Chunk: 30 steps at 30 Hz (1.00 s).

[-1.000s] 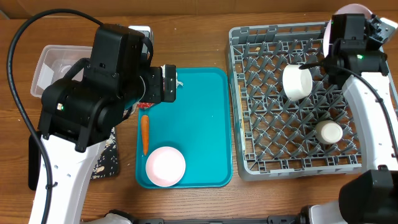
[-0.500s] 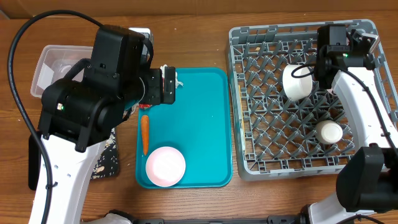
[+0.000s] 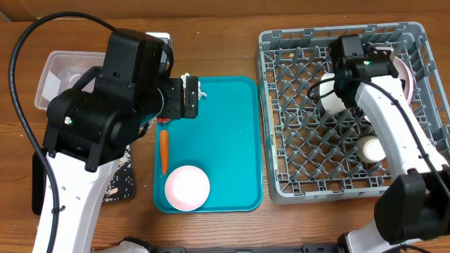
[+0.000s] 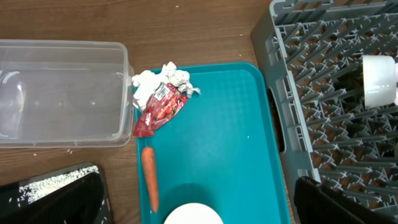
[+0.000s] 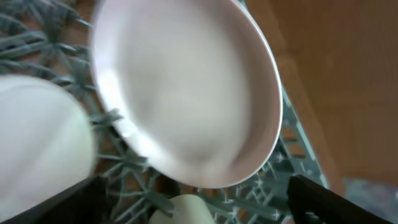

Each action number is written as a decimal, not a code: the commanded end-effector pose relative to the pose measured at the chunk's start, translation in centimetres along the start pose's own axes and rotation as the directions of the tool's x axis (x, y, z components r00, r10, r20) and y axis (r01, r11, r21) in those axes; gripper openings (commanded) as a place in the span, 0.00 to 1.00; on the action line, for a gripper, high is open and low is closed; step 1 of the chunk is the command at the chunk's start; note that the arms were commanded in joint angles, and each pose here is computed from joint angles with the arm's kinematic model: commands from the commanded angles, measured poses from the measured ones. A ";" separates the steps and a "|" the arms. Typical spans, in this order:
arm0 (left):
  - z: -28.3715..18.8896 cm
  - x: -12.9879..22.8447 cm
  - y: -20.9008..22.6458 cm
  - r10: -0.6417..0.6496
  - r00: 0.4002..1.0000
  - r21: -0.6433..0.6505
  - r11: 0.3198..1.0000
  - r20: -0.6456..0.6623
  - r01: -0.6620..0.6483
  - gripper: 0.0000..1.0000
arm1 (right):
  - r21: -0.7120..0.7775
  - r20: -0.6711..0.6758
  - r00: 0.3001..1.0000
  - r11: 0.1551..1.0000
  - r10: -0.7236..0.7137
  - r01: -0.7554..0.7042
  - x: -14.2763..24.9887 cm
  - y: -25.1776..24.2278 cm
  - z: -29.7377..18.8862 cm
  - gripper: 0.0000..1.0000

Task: Sort waste into correct bins and load items into the dishwasher
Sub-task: 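Release the plate upright in the rack and move right gripper to tray, then grasp the pink bowl on the teal tray with the right gripper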

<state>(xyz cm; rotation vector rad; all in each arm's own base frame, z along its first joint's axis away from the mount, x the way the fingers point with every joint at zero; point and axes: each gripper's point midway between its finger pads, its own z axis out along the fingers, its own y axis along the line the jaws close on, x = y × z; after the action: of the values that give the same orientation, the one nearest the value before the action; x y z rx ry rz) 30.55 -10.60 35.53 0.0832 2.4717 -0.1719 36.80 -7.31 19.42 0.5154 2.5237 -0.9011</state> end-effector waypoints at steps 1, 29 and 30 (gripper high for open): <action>-0.3 -0.3 0.5 0.011 1.000 -0.020 1.000 0.017 -0.011 1.00 | -0.304 0.087 0.983 0.944 0.163 -0.130 -2.9 0.1 -7.5 1.00; -6.4 -2.2 2.7 -0.175 0.955 0.025 0.984 0.238 0.174 1.00 | -0.940 -0.060 0.671 0.268 -0.739 0.211 26.2 24.3 -20.3 0.74; -6.4 -2.2 2.7 -0.175 0.956 0.025 0.984 0.238 0.174 1.00 | -0.939 -0.077 0.670 0.280 -0.738 0.201 26.7 24.8 -20.3 0.73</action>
<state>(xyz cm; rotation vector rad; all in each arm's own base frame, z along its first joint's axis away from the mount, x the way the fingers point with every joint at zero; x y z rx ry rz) 28.74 -7.42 41.19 -0.1176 2.2495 -0.2518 22.31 27.51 8.55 -0.5085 3.1621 0.5951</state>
